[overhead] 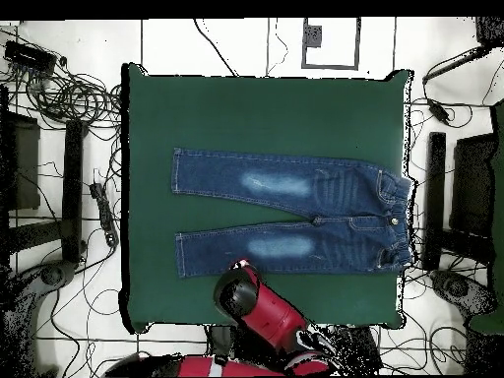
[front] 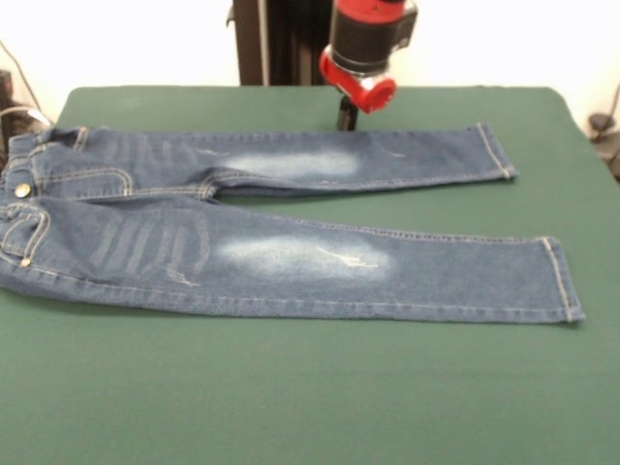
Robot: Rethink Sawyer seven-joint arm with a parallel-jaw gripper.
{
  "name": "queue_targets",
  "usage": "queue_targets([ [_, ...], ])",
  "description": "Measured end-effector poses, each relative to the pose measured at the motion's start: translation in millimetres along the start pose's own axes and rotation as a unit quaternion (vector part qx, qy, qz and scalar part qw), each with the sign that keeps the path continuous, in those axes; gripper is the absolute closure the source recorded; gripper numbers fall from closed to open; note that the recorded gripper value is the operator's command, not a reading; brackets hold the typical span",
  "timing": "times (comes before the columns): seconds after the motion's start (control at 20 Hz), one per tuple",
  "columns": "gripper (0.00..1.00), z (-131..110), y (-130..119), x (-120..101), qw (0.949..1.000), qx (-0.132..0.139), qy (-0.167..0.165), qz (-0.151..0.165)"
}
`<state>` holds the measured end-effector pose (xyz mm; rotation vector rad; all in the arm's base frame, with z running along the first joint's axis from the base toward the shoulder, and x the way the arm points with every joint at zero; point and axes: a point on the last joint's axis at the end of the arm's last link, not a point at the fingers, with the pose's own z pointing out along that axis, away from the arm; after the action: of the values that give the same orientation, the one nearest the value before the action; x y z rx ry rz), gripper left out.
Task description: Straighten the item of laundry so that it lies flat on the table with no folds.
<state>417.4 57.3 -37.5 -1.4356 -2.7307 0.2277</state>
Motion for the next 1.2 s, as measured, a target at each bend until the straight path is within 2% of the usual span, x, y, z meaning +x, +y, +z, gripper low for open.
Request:
queue_targets([
  [0.3,1.00,-6,4,-6,0.9999,-0.010,-0.002,0.002],
  [0.7,1.00,-4,4,2,0.9997,-0.016,0.001,-0.018],
  [0.9,1.00,-11,6,2,0.9996,-0.020,-0.002,-0.020],
  [1.05,1.00,-23,11,2,0.9994,-0.024,-0.001,-0.024],
  [1.2,1.00,-47,19,2,0.9991,-0.032,0.006,-0.028],
])
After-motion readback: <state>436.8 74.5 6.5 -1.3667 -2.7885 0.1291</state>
